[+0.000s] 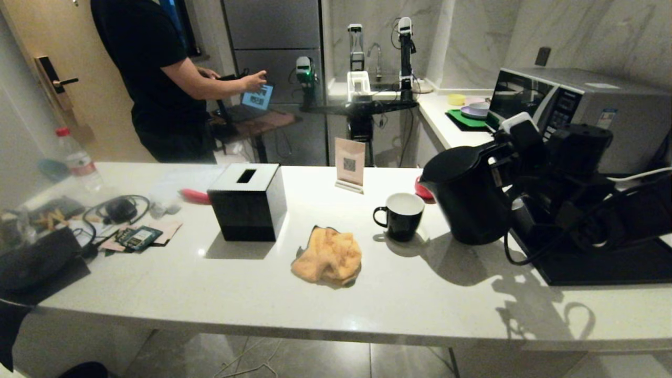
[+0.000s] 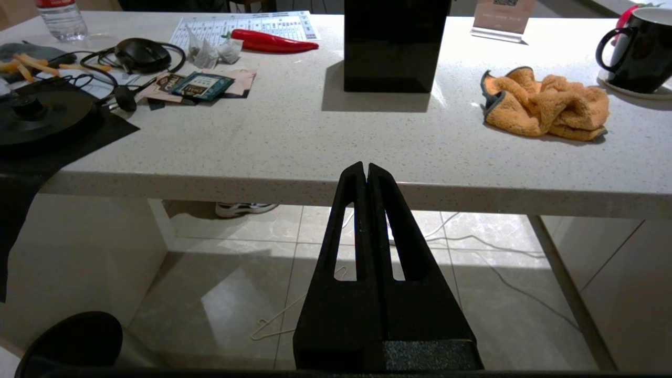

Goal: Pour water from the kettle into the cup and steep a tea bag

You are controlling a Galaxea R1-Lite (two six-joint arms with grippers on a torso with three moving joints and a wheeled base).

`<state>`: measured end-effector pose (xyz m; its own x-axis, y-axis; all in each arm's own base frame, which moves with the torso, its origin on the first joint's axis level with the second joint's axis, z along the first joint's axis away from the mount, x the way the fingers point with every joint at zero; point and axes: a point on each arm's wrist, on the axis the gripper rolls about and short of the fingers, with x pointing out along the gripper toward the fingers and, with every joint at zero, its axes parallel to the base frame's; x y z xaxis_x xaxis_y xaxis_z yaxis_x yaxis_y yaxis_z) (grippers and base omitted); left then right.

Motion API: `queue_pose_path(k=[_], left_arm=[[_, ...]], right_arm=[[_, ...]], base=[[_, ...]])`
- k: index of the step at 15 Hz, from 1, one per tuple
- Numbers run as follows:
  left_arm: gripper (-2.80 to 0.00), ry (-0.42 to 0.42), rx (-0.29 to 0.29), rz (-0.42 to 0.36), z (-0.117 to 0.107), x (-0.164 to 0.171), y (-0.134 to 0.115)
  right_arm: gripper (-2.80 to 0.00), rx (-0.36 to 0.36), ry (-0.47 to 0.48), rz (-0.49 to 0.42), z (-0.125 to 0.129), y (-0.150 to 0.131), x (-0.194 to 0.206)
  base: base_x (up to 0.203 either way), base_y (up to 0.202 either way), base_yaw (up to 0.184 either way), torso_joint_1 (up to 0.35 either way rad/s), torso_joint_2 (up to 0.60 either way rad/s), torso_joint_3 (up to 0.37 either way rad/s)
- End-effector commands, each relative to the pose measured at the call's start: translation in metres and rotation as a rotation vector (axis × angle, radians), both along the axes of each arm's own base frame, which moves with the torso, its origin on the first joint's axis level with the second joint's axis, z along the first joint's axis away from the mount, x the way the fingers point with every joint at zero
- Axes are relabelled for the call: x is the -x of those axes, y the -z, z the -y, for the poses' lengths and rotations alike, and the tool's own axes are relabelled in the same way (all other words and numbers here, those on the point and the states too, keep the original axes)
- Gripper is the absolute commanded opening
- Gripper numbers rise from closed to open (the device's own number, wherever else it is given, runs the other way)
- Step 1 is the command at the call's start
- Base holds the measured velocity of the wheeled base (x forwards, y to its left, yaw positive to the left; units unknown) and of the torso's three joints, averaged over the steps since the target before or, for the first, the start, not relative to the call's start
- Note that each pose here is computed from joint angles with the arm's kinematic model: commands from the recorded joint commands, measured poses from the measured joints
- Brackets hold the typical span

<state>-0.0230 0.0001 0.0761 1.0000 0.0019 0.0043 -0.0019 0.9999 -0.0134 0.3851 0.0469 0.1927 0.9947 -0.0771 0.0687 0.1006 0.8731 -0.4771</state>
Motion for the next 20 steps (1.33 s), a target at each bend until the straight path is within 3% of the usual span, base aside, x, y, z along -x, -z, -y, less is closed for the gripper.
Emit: queue_pose_path(k=[1,9,20], left_arm=[[-2.8,0.0,0.0,-0.001,0.0,0.0,0.0],[-2.8,0.0,0.0,-0.001,0.0,0.0,0.0],[-2.8,0.0,0.0,-0.001,0.0,0.0,0.0]], right_arm=[[-2.8,0.021,0.001,0.006,-0.001,0.002,-0.004],[-2.8,0.127,-0.005,0.007,-0.005,0.003,-0.009],[-2.8,0.221,-0.028,0.026,-0.019,0.001,-0.016]], base=[[0.0,0.0,0.0,0.0,0.0,0.0],[0.0,0.0,0.0,0.0,0.0,0.0],[0.0,0.0,0.0,0.0,0.0,0.0]])
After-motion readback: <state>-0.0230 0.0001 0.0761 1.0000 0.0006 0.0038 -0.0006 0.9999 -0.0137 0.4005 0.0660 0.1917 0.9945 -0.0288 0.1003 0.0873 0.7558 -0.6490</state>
